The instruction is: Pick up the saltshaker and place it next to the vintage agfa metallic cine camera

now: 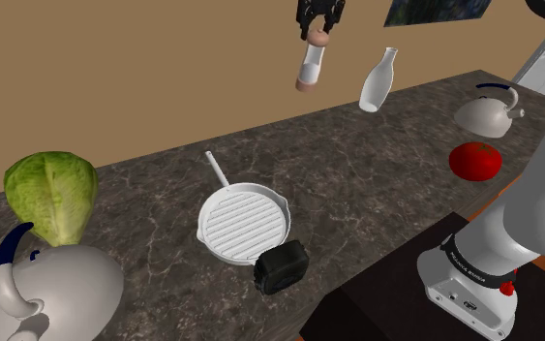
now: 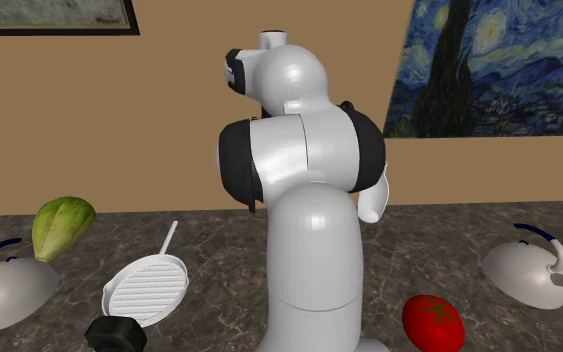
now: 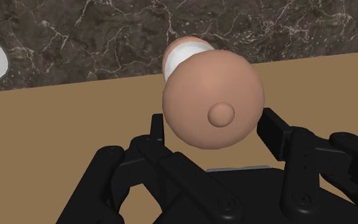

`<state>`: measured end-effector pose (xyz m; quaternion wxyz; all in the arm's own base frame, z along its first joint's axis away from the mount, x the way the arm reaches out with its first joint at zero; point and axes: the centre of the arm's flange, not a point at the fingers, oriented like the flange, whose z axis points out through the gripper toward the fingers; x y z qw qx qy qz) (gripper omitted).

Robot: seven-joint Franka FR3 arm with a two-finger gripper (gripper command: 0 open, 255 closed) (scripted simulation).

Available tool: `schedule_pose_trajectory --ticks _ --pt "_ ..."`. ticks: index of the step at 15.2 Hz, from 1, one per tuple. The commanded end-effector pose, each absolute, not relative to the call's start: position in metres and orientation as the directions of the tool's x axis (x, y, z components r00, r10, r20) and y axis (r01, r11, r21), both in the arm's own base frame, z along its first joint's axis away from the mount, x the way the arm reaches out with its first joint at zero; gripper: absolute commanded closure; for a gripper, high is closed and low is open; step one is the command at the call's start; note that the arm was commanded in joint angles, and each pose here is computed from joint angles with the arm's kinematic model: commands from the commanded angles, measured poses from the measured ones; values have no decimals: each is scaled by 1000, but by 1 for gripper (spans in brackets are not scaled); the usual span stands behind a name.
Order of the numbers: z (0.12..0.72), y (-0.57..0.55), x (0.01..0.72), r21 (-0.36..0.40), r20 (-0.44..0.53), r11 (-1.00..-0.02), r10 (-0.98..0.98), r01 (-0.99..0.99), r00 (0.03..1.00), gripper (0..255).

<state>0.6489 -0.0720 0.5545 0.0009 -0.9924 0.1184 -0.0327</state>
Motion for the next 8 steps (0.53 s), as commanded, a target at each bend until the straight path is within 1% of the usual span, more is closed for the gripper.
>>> schedule_pose_trajectory --ticks 1,8 --pt "565 -72 649 -10 65 -972 -235 -235 970 255" --pt "602 -72 649 -10 65 -972 -235 -235 970 255"
